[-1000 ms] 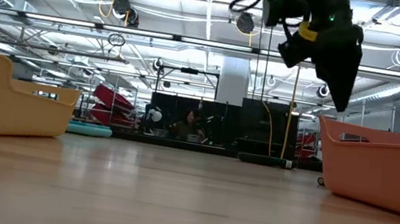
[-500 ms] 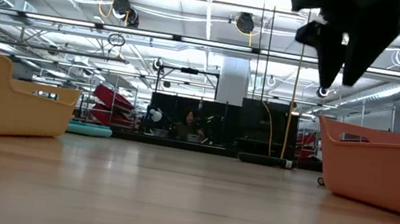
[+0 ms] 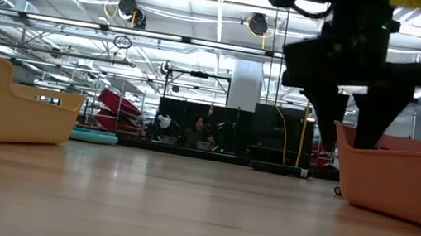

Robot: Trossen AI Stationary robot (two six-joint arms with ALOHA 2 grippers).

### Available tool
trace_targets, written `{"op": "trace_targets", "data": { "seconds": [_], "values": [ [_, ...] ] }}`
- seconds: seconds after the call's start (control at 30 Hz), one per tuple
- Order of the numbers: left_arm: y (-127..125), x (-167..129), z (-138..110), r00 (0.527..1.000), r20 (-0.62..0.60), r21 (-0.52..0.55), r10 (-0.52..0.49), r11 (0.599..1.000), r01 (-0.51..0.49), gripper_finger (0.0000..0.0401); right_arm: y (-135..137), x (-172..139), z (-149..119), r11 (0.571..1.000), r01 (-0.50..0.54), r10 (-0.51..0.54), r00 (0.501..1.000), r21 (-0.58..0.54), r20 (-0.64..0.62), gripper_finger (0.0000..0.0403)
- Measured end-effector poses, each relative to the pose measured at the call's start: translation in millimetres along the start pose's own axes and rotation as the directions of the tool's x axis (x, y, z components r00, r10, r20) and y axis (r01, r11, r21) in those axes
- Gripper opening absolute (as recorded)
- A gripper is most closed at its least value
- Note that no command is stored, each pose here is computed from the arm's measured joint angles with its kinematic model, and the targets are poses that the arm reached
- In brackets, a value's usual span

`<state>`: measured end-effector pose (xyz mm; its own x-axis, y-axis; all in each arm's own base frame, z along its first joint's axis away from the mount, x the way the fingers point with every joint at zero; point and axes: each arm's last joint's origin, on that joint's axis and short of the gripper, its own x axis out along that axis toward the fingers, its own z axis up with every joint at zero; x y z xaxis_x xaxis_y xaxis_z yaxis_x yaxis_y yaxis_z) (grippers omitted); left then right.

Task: Sort batteries
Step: Move the orange bin to the center of the table

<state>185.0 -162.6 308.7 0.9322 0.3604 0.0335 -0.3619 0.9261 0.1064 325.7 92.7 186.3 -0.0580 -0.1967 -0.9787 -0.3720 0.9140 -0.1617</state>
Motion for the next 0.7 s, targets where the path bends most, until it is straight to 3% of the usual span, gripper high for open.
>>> {"op": "trace_targets", "data": {
  "seconds": [0.3, 0.47, 0.7],
  "values": [
    [0, 0, 0, 1.0, 0.0, 0.005, 0.0, 1.0, 0.0, 0.0214, -13, -21, 25, 0.986, -0.085, 0.049, 0.97, 0.142, 0.238, 0.0147],
    [0, 0, 0, 1.0, 0.0, 0.004, 0.0, 1.0, 0.0, 0.0214, -23, -19, 22, 0.977, -0.092, 0.05, 0.976, 0.193, 0.213, 0.0118],
    [0, 0, 0, 1.0, 0.0, 0.006, -0.001, 1.0, 0.001, 0.0214, -15, -22, 10, 0.983, -0.1, 0.087, 0.992, 0.156, 0.09, 0.011]
  ]
}}
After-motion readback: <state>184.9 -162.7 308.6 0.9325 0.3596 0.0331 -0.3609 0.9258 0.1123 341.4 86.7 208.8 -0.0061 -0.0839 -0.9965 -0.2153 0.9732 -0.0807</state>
